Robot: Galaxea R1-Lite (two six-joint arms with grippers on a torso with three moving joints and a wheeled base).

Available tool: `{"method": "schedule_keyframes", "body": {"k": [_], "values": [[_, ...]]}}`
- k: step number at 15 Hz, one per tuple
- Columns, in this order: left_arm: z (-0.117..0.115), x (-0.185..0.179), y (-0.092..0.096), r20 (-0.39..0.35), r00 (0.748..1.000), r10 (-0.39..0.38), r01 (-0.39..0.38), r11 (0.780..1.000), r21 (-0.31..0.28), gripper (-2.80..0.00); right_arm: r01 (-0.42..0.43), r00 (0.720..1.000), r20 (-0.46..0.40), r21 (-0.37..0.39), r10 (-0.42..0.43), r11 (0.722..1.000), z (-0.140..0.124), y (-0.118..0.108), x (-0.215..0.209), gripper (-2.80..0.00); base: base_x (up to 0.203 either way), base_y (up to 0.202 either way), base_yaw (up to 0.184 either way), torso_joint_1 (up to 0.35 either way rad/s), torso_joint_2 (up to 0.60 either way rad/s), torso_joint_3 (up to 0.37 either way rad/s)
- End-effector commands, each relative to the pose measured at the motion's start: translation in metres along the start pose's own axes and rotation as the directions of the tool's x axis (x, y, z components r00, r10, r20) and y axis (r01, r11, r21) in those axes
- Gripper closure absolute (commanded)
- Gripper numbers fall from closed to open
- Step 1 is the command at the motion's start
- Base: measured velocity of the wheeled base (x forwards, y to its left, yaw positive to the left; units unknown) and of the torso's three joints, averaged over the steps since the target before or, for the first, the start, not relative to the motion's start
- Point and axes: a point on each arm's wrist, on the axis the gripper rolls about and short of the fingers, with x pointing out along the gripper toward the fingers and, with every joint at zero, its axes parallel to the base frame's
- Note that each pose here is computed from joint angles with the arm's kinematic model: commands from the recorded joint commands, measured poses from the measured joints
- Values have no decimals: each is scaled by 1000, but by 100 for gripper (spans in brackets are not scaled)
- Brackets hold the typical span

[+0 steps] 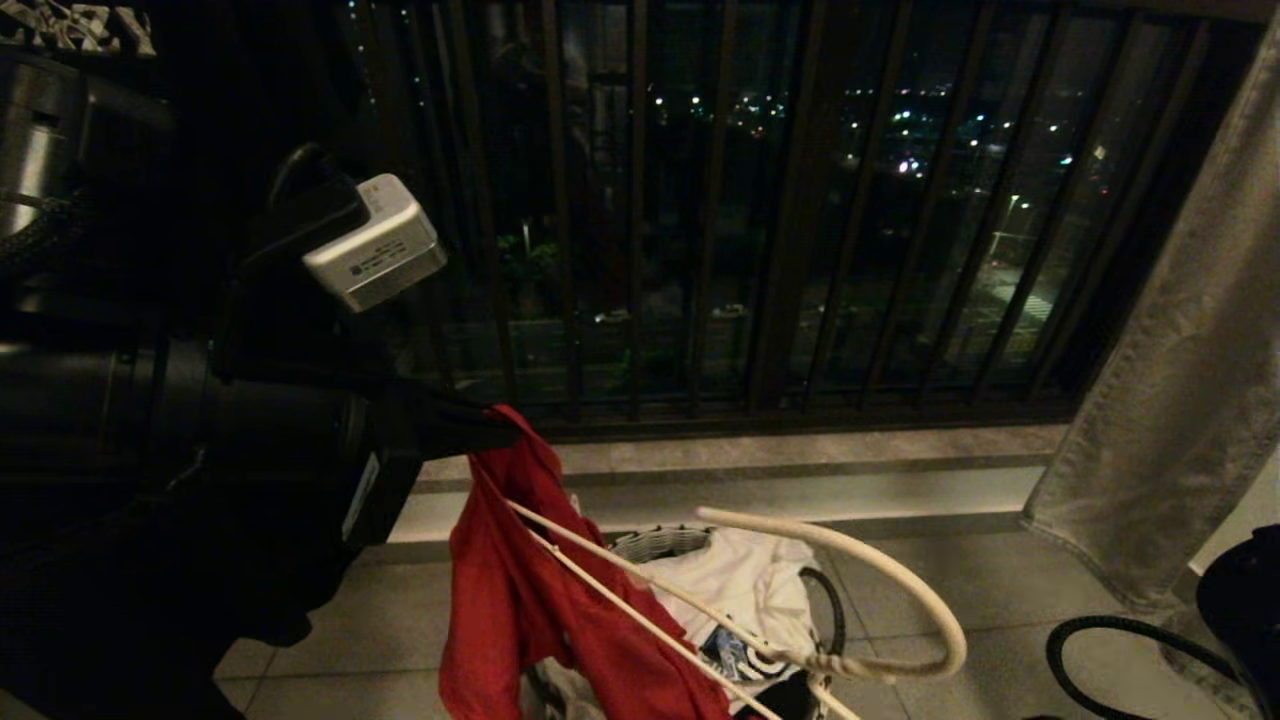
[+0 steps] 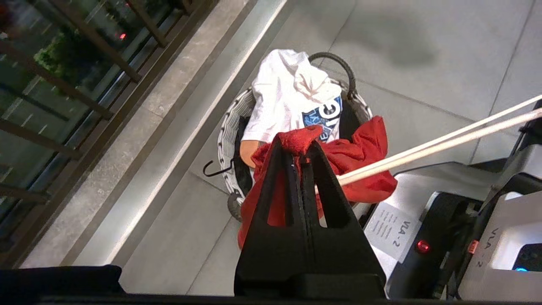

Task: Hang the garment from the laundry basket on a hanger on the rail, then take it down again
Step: Hang the clothes on the clothes rack

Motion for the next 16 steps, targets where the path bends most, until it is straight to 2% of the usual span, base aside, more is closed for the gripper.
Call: {"method": "schedule_keyframes", "body": {"k": [1,5,9,11,13,16], "values": [[-1,-5,5,10,1000,11,-10,1000,-9,0,-4,1000,-10,-8,4,1000,4,-7,6,0,0,0,0,0,0,0],[5,-8,21,74,997,-39,40,999,-18,0,-13,1000,-26,-34,12,999,9,-15,16,0,0,0,0,0,0,0],[15,-8,28,108,993,-46,46,999,0,0,-11,999,-34,-43,9,999,10,-20,21,0,0,0,0,0,0,0],[16,-15,23,143,979,-147,148,989,9,0,5,1000,-21,-49,-6,999,11,-19,15,0,0,0,0,0,0,0],[15,-24,15,159,956,-247,249,968,6,0,30,1000,2,-56,-30,998,12,-16,6,0,0,0,0,0,0,0],[15,-19,12,166,935,-312,315,949,9,0,52,998,33,-66,-50,997,8,-6,-11,0,0,0,0,0,0,0]]}}
